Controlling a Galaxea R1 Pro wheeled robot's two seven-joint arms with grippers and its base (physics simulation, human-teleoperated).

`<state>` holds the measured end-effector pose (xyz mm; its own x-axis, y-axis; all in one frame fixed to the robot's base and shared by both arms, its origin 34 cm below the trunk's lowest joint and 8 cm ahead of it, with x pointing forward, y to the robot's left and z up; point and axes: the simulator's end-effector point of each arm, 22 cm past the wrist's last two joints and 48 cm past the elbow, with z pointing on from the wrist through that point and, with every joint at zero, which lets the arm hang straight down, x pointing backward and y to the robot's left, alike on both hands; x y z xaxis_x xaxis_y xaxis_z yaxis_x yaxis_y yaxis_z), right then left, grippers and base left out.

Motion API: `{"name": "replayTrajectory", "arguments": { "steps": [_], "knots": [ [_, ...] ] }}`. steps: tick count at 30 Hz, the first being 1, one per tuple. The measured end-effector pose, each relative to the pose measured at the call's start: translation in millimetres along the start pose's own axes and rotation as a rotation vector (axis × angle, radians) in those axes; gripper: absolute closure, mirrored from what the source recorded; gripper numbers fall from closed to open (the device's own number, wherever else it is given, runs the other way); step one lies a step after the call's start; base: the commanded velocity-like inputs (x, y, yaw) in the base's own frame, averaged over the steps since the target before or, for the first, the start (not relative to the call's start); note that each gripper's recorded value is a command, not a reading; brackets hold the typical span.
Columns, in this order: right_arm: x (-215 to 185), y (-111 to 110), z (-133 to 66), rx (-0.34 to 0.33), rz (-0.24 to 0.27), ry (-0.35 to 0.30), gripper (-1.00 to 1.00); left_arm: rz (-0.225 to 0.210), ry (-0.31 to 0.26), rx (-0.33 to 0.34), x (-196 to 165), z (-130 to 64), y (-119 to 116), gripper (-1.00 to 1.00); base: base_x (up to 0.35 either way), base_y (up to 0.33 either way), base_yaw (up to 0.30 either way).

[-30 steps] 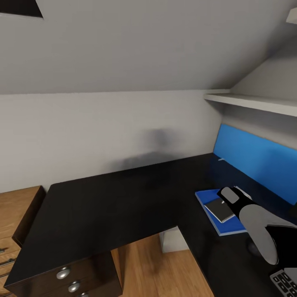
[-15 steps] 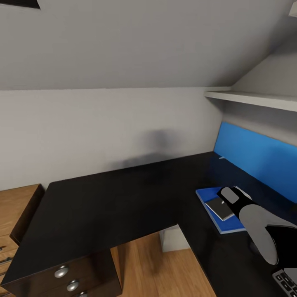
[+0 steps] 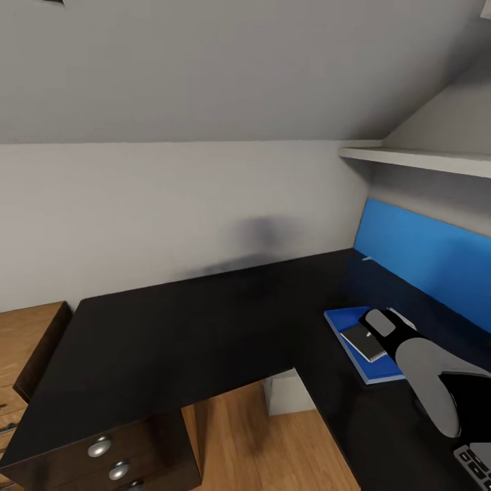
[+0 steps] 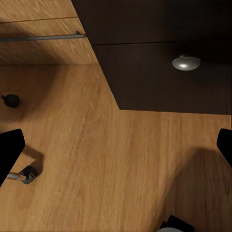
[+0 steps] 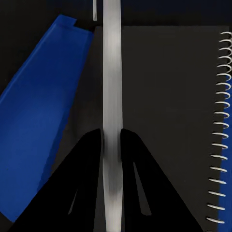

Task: In the bedroom, organize the workspace by keeping the computer under the desk, ensuring the monitor is on the desk, placing the keyboard on the desk next to the monitor, placing the mouse on the desk next to the keyboard, moving the folder from the swivel chair onto the desk next to the mouse, stacking the notebook on top of the folder with the pen on top of the notebook, and positioning the swivel chair next to the desk.

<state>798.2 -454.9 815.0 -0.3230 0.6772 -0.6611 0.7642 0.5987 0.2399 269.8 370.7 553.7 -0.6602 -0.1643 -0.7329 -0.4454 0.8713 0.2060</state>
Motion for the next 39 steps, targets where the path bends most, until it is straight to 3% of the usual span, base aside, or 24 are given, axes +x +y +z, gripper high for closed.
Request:
{"name": "replayTrajectory", "arguments": {
  "steps": [15, 20, 23, 31, 34, 35, 36, 39],
  "knots": [
    [-12, 5, -12.3, -0.003, 0.001, -0.002, -1.0, 0.002, 0.002, 0.001, -11, -10.7, 5, -1.0, 0.0, 0.0, 0.0],
    [-22, 17, -21.4, -0.023, 0.001, -0.028, -1.0, 0.008, 0.016, -0.003, -14, -15.0, 10, -1.0, 0.0, 0.0, 0.0],
    [-17, 37, -30.9, -0.05, -0.019, -0.035, -1.0, 0.016, 0.039, -0.004, -12, -17.9, 11, -1.0, 0.0, 0.0, 0.0],
    [5, 88, -52.1, -0.109, -0.192, -0.12, -1.0, 0.026, 0.063, 0.005, -7, -18.5, 9, -1.0, 0.0, 0.0, 0.0],
    [43, 123, -70.0, -0.158, -0.339, -0.151, -1.0, 0.031, 0.065, 0.01, -6, -18.8, 8, -1.0, 0.0, 0.0, 0.0],
    [50, 127, -72.6, -0.165, -0.363, -0.155, -1.0, 0.032, 0.065, 0.011, -6, -18.8, 8, -1.0, 0.0, 0.0, 0.0],
    [75, 143, -84.0, -0.196, -0.436, -0.183, -1.0, 0.033, 0.065, 0.011, -6, -18.7, 9, -1.0, -0.036, 0.0, 0.0],
    [93, 160, -97.9, -0.229, -0.462, -0.217, -1.0, 0.036, 0.067, 0.012, -5, -18.6, 8, -1.0, -0.197, 0.0, 0.0]
  ]
}}
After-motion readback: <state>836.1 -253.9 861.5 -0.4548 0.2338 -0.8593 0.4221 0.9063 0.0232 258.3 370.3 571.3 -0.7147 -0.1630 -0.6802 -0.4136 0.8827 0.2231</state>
